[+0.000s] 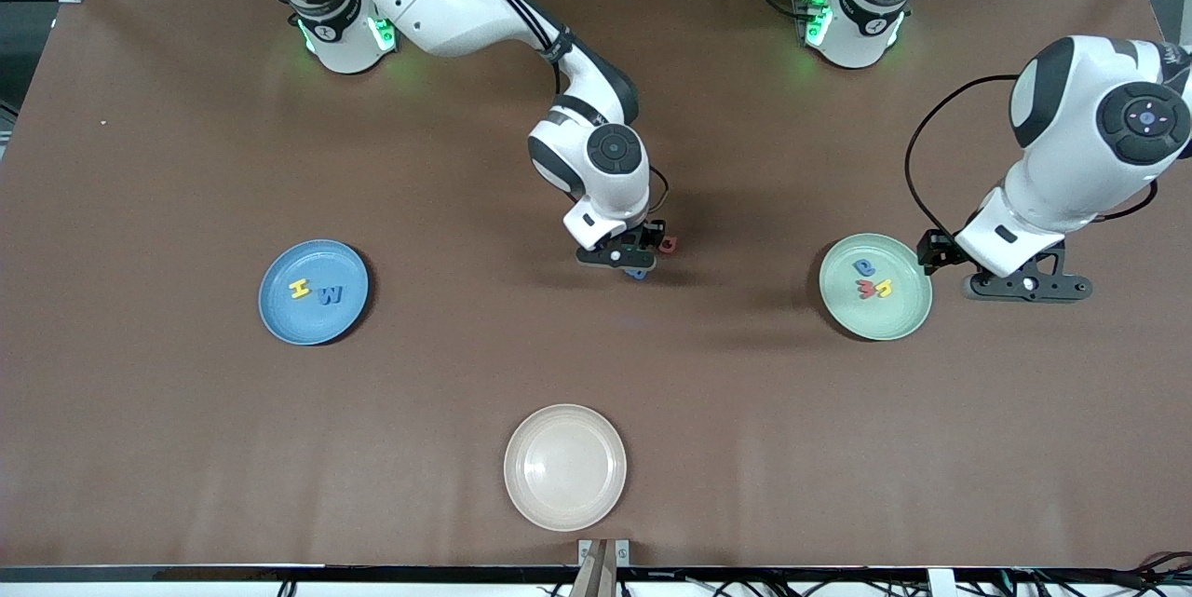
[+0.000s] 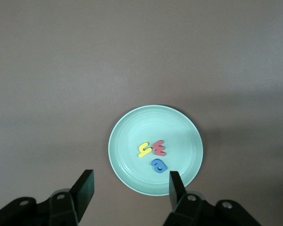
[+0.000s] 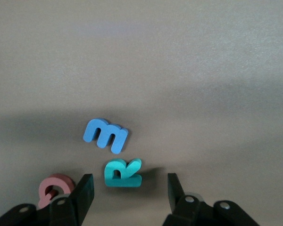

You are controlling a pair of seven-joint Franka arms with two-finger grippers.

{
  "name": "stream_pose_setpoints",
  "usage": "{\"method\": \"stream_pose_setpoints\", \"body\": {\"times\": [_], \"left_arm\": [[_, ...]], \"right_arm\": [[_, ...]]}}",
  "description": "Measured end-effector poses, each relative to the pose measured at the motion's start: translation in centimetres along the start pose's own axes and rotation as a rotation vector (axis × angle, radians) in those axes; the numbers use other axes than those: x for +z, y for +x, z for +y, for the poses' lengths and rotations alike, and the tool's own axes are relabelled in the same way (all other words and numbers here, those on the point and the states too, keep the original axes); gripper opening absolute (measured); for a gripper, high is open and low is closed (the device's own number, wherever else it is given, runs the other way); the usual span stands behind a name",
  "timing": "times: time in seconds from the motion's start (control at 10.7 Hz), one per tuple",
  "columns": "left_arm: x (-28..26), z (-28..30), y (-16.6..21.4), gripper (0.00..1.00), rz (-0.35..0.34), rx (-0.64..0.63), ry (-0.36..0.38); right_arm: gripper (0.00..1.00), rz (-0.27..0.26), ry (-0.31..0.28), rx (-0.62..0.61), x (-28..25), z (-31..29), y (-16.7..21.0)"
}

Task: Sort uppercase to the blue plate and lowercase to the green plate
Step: 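Lower the right gripper and grasp the teal 'R'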

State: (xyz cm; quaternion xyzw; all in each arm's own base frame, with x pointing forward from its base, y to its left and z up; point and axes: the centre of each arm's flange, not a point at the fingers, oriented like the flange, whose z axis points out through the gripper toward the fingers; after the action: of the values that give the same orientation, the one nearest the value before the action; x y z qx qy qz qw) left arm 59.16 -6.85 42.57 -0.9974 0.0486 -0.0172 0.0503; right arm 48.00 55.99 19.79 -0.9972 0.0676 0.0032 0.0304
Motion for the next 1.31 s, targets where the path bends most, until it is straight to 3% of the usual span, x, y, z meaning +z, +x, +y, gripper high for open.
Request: {"method": "stream_pose_setpoints", "body": {"times": [0.84,1.13,1.22,1.31], "left_arm": [[-1.0,2.7,0.0,0.74,-0.006,-0.025,0.016],[-1.0,2.9,-0.1,0.74,-0.007,-0.031,0.019],[-1.1,3.0,-0.1,0.74,-0.006,-0.030,0.022],[-1.2,3.0,-0.1,0.74,-0.005,-0.031,0.026]], "right_arm": [[0.65,0.002,-0.004,0.009,1.9,-0.9,-0.2],[0.53,0.003,-0.012,0.012,1.8,-0.7,0.1],[0.39,0.002,-0.018,0.014,1.6,-0.7,0.2],[0.37,0.003,-0.017,0.013,1.6,-0.7,0.2]]}}
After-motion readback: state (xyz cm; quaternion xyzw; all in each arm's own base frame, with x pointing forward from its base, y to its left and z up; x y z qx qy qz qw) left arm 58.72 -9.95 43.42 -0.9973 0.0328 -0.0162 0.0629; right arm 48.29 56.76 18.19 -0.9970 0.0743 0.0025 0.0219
